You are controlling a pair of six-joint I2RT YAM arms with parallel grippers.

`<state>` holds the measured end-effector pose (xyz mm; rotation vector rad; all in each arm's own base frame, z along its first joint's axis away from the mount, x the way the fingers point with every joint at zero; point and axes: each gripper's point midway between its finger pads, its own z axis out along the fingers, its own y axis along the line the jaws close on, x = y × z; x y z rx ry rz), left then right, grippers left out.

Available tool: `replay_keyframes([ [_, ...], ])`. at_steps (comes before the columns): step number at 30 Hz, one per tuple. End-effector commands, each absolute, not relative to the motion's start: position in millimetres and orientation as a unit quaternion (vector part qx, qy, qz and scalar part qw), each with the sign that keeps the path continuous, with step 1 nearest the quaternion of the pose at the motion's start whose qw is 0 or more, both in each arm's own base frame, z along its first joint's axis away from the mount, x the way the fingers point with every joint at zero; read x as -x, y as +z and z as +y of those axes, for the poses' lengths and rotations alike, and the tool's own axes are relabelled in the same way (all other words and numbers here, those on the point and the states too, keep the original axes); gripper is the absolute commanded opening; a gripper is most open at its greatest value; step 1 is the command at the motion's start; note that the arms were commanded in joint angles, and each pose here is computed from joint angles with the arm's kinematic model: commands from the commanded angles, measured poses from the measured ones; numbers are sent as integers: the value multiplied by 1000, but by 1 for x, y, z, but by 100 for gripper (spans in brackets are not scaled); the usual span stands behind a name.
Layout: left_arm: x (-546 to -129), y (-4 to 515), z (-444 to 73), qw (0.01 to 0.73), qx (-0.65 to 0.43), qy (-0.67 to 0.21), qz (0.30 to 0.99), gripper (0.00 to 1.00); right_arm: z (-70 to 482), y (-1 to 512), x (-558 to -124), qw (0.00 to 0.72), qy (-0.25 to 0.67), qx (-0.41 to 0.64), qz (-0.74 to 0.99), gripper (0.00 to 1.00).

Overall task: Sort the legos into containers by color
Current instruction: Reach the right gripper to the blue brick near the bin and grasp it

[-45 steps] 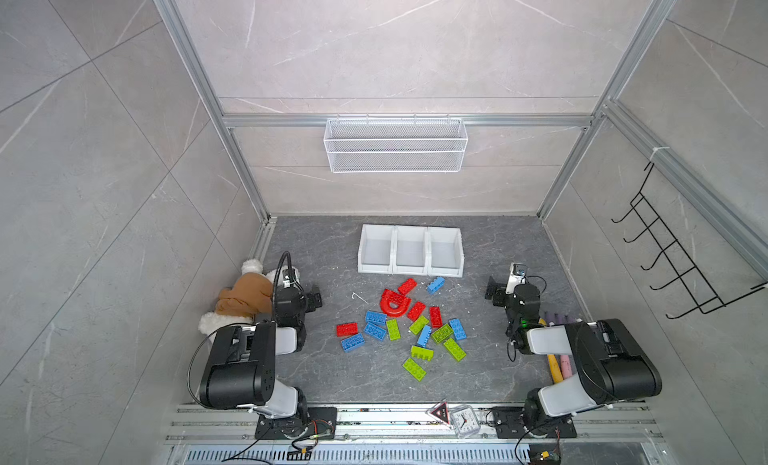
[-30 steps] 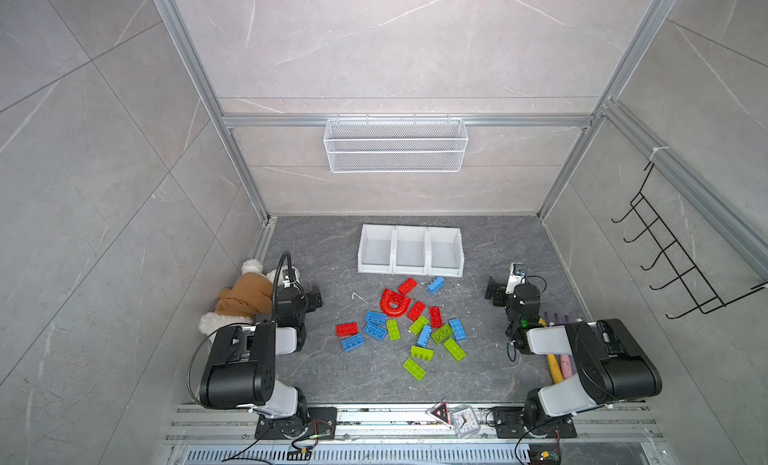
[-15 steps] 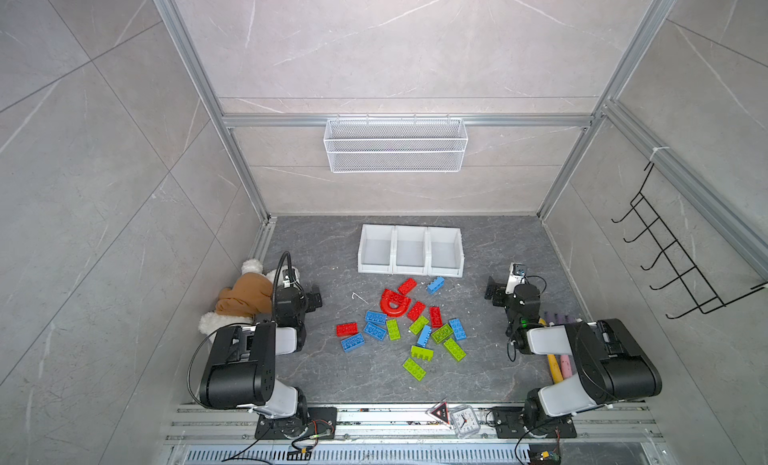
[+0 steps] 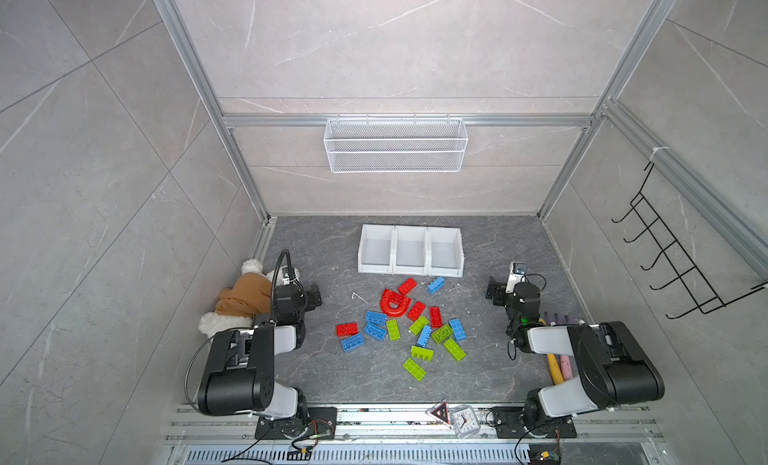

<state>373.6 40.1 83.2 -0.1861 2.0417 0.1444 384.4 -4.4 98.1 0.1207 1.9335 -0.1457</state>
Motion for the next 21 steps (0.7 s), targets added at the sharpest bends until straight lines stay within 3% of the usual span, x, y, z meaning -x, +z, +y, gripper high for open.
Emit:
replay_keyframes([
  [1,-378,133,37,546,79,69,831,100,6,127,-389,523,-81,-55,847,90],
  [6,-361,160,-4,495,121,-55,859,100,67,137,-390,428,-2,-21,904,86],
  [9,-348,162,-44,483,94,-108,864,100,112,134,-390,394,56,-1,917,86],
  [13,-333,162,-95,510,-5,-132,850,100,162,123,-391,365,94,12,926,85],
  [21,-325,154,-109,518,-20,-155,841,100,194,91,-398,335,95,-2,937,81],
])
